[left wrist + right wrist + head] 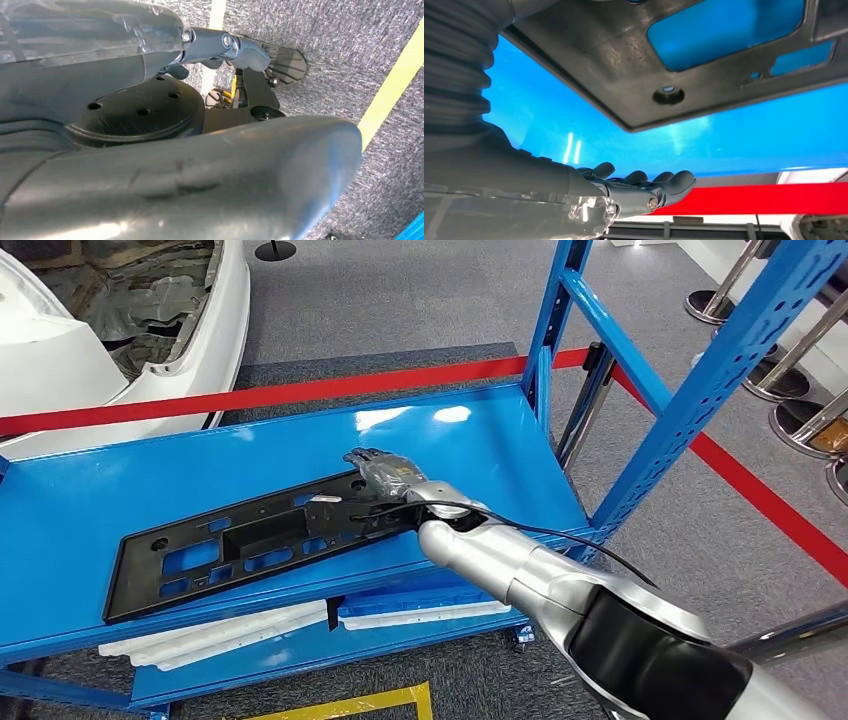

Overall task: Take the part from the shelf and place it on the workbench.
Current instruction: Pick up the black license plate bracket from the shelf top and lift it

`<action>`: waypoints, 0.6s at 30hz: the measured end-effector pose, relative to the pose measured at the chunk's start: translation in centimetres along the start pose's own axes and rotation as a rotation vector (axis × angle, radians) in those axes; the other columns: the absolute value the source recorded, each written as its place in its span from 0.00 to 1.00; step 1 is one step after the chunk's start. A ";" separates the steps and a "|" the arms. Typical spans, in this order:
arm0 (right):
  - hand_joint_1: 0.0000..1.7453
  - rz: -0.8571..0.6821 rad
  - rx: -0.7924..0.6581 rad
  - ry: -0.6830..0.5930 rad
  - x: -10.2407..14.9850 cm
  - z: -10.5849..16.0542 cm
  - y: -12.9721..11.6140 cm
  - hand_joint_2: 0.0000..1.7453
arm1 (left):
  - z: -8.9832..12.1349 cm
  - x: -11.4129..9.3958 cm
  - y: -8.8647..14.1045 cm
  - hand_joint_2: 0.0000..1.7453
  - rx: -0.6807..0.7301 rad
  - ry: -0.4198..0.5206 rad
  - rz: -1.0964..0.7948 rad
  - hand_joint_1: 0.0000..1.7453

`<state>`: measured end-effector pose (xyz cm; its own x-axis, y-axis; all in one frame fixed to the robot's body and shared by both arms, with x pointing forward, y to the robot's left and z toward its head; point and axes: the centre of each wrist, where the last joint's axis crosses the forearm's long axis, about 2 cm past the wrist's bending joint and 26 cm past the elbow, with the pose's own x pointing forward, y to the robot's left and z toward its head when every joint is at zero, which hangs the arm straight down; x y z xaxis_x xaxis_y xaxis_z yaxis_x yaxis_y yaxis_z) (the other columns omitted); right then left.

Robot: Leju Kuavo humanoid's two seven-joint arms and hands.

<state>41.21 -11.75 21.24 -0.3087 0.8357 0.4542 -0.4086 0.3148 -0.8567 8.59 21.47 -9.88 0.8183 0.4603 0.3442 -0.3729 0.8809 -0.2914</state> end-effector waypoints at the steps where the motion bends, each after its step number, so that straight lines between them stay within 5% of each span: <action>1: 0.00 0.001 0.005 -0.003 0.0 0.0 0.1 1.00 | 0.0 0.0 0.0 0.00 0.000 0.000 0.000 0.00; 18: 0.00 0.010 0.029 0.004 -0.5 -0.3 1.1 1.00 | 0.0 0.1 0.0 0.00 -0.003 0.003 -0.005 0.00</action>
<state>41.19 -11.66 20.04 -0.3095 0.8405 0.4448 -0.4302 0.2934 -0.8537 8.65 21.46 -9.87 0.8215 0.4556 0.3428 -0.3675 0.8828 -0.2925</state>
